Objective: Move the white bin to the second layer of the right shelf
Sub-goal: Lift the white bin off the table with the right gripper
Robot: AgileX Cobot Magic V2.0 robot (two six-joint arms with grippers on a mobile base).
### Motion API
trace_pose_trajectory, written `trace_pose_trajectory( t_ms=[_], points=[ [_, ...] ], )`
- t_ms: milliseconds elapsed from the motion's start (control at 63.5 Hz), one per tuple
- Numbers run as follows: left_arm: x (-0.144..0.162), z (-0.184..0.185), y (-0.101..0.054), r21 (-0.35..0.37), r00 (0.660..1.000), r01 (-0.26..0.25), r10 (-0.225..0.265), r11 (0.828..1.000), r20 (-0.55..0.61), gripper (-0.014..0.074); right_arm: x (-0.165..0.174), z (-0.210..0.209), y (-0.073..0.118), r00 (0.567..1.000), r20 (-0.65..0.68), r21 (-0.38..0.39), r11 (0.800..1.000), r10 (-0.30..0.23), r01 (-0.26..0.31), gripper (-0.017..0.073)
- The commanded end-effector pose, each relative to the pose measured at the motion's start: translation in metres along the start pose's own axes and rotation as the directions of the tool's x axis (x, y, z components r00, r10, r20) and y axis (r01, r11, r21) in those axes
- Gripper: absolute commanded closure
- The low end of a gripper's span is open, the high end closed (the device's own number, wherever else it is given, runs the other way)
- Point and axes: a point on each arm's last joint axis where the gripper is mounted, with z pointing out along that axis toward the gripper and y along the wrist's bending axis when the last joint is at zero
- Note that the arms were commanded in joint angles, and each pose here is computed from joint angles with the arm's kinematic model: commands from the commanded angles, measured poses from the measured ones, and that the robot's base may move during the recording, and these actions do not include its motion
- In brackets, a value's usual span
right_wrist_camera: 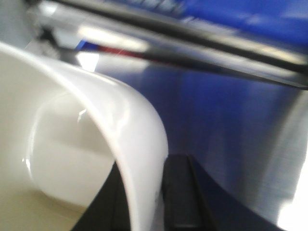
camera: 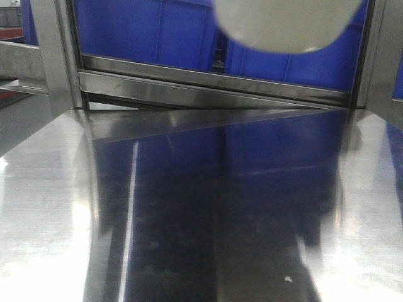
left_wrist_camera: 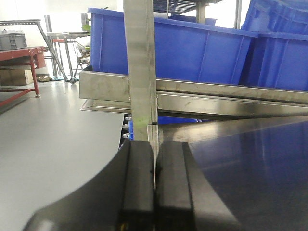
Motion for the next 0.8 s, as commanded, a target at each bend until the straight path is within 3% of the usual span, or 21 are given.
trace_pose_trajectory(
  t_ms=[0, 173, 441, 787],
  points=[
    [0.003, -0.001, 0.001, -0.008, 0.998, 0.013, -0.012, 1.000, 0.067, 0.0509, -0.009, -0.038, -0.014, 0.979, 0.206, 0.022, 1.000, 0.011, -0.016, 0.0503],
    [0.003, -0.001, 0.001, -0.008, 0.998, 0.013, -0.012, 1.000, 0.067, 0.0509, 0.027, -0.075, -0.036, 0.961, 0.275, 0.106, 0.992, 0.036, -0.068, 0.0503],
    [0.003, -0.001, 0.001, -0.008, 0.998, 0.013, -0.012, 1.000, 0.067, 0.0509, 0.082, -0.116, -0.046, 0.934, 0.353, 0.177, 0.977, 0.046, -0.116, 0.0503],
    [0.003, -0.001, 0.001, -0.008, 0.998, 0.013, -0.012, 1.000, 0.067, 0.0509, 0.085, -0.130, -0.044, 0.904, 0.427, 0.168, 0.979, 0.033, -0.115, 0.0503]
  ],
)
